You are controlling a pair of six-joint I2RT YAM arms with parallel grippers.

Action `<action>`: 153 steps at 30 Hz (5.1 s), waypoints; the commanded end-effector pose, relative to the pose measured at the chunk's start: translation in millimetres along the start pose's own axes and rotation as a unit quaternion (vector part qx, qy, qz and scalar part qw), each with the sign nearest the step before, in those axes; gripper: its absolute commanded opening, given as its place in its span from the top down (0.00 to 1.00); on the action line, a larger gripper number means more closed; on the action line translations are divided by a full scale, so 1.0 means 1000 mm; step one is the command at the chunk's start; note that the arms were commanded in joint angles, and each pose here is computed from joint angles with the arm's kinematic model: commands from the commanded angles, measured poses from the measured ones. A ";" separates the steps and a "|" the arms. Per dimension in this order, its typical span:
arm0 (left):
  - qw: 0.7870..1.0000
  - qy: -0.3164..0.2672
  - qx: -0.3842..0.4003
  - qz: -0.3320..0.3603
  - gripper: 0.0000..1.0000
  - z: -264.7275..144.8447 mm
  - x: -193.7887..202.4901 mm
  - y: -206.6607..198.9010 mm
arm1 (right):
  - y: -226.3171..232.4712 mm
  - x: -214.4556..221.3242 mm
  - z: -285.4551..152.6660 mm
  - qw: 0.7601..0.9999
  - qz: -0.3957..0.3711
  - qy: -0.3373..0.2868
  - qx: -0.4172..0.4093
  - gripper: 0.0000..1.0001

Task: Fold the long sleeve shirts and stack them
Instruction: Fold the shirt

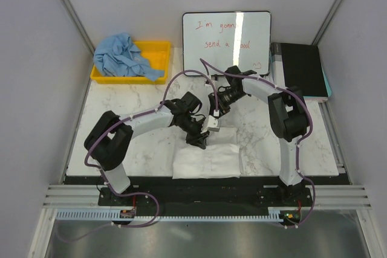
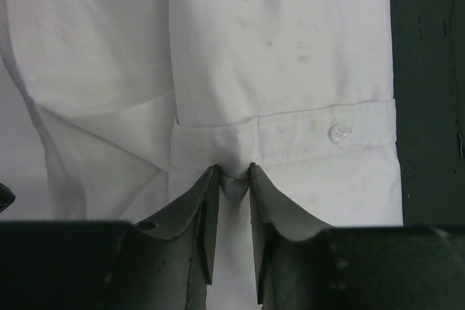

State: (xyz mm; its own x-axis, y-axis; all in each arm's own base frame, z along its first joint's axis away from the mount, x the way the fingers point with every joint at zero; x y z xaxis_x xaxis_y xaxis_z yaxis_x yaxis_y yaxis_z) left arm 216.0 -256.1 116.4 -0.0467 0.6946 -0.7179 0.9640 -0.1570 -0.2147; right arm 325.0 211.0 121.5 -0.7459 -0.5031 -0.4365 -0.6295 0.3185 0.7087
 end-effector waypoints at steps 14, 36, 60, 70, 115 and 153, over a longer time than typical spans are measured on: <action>0.995 0.008 0.007 0.100 0.98 0.001 -0.015 -0.038 | 0.036 0.041 0.004 0.996 0.020 0.066 -0.061 0.59; 0.960 0.000 -0.191 0.203 0.98 -0.040 -0.044 0.020 | -0.024 0.067 0.038 0.989 0.014 0.146 -0.029 0.63; 0.945 -0.008 -0.169 0.280 0.98 -0.015 -0.018 -0.005 | -0.013 -0.007 -0.007 0.992 -0.086 0.093 0.018 0.59; 0.942 0.001 -0.186 0.280 0.98 -0.019 -0.024 0.004 | -0.043 0.011 0.035 0.989 -0.061 0.132 -0.008 0.62; 0.981 -0.078 -0.143 -0.102 0.30 -0.133 -0.010 0.067 | -0.019 0.013 -0.112 0.993 -0.055 0.082 0.068 0.28; 0.976 -0.045 -0.083 -0.197 0.98 -0.093 0.018 0.124 | 0.009 0.074 -0.110 0.993 -0.007 0.111 0.031 1.00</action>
State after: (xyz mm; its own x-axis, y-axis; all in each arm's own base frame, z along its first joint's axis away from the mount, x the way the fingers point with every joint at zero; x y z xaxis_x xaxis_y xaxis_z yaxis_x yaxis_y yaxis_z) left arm 353.4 -190.4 112.6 -0.4522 0.6528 -0.6077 0.8849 0.2429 -0.3975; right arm 308.5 93.5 123.0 -0.6730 -0.6674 -0.3188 -0.6679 0.3633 0.6495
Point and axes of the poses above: each gripper's point midway between its finger pads, its own z axis out along the fingers, its own y axis along the line the jaws close on, x = y × z, the point moved 8 cm from there along -z, back along the fingers, and after that the axes turned 2 degrees about -z, right-handed, at the moved point
